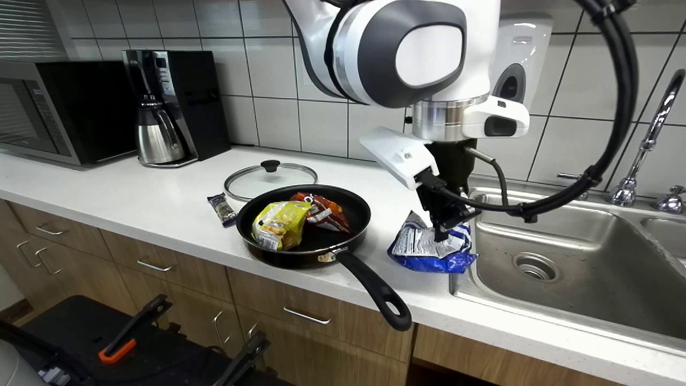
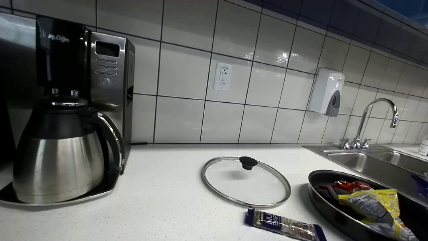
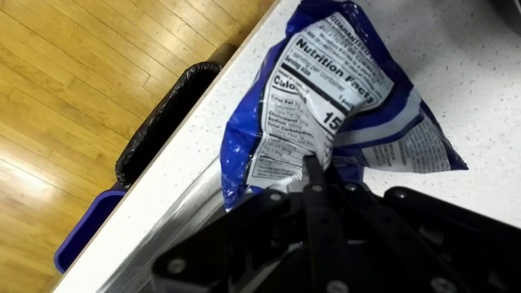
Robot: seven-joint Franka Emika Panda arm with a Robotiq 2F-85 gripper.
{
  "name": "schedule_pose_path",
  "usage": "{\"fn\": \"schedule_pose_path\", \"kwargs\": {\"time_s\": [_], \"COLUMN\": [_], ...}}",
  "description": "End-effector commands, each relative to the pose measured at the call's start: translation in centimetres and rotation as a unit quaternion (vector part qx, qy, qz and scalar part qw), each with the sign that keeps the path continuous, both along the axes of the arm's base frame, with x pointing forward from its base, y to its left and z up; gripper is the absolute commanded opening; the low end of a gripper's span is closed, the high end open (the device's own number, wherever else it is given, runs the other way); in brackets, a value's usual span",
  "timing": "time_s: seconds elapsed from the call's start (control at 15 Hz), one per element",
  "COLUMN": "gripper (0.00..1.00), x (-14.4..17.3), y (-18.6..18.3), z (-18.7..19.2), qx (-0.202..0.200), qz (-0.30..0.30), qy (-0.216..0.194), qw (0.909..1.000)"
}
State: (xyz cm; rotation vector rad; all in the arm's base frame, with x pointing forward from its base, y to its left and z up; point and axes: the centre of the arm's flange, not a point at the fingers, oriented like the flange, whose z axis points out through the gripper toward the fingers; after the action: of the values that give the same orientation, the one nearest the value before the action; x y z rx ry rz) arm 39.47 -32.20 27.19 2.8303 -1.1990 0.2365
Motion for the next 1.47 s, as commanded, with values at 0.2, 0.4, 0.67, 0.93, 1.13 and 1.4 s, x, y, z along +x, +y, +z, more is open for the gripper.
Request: {"fn": "schedule_pose_path", "kwargs": {"time_s": [0.2,0.4,0.67,0.93,1.13,1.4], "gripper": [0.0,0.0,0.0,0.0,0.0,0.0], "x": [0.8,1.9,3.1,3.7,3.7,3.1], "y": [4.0,6.2,9.6,12.8,14.8,16.6], "z": [4.1,4.8,4.9,4.9,4.8,4.4], "qx": [-0.019,-0.024,-0.025,-0.021,-0.012,0.001], "qz": [0.003,0.015,0.036,0.05,0.058,0.064], "qy": [-0.022,-0.024,-0.018,-0.01,-0.003,0.014], "qw": [0.9996,0.9993,0.9989,0.9985,0.9982,0.9978]}}
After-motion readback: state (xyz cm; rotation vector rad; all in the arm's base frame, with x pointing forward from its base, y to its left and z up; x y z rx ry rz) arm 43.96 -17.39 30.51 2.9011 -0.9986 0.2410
